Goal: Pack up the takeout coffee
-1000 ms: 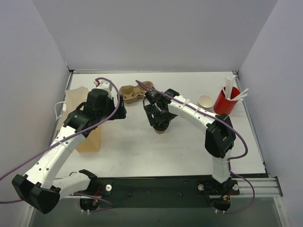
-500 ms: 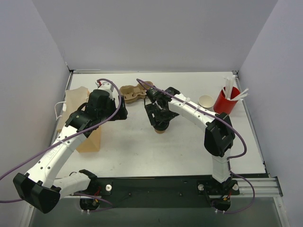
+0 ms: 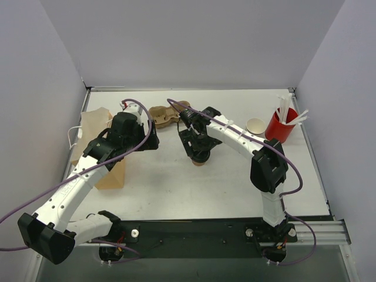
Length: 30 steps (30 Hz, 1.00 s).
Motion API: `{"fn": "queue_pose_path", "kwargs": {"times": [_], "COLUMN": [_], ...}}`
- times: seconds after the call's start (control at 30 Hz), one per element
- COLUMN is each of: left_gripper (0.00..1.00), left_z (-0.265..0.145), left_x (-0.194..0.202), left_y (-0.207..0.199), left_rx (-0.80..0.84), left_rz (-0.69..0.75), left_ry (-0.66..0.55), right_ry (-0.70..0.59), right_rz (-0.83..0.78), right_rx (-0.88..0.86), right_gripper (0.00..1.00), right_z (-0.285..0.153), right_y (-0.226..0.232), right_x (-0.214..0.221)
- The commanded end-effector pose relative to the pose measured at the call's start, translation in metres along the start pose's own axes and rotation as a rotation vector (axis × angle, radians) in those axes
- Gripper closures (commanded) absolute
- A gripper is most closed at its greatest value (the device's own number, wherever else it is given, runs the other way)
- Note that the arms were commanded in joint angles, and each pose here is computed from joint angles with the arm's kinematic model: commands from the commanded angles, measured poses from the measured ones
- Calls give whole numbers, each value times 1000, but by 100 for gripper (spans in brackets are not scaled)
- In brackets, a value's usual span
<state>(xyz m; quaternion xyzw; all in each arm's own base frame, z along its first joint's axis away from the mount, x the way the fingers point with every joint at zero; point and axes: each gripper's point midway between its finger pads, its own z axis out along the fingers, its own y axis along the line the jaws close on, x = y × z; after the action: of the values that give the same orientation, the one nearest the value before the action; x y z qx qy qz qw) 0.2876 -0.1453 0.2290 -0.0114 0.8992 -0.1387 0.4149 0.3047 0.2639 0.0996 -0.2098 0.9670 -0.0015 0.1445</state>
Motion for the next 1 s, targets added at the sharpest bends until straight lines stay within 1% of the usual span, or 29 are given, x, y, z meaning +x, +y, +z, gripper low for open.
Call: {"fn": "queue_pose_path", "kwargs": {"times": [0.0,0.07,0.1,0.2,0.43,0.57,0.7,0.97], "left_gripper": [3,3,3,3,3,3,3,2], "left_z": [3,4,3,3,4,6,7,7], "left_x": [-9,-8,-8,-10,-10,-7,-6,-7], "left_y": [-7,-7,-7,-8,-10,-10,-10,-10], "left_rx": [32,33,35,37,41,42,44,47], "left_rz": [-24,-28,-29,-30,-37,-39,-38,-38], "left_ry": [-32,-32,-34,-37,-35,-27,-25,-23], "right_ry": [173,162,145,91,-15,-27,-34,-49], "right_rz": [-38,-35,-32,-13,36,61,68,75], "right_rx": [28,28,26,27,15,9,3,3], "right_gripper": [33,31,28,25,22,22,18,18], "right_z": [32,29,25,14,-7,-10,-13,-15], "right_y": [-3,-3,-3,-4,-4,-8,-9,-8], "right_x": [35,33,29,14,-19,-25,-27,-31]}}
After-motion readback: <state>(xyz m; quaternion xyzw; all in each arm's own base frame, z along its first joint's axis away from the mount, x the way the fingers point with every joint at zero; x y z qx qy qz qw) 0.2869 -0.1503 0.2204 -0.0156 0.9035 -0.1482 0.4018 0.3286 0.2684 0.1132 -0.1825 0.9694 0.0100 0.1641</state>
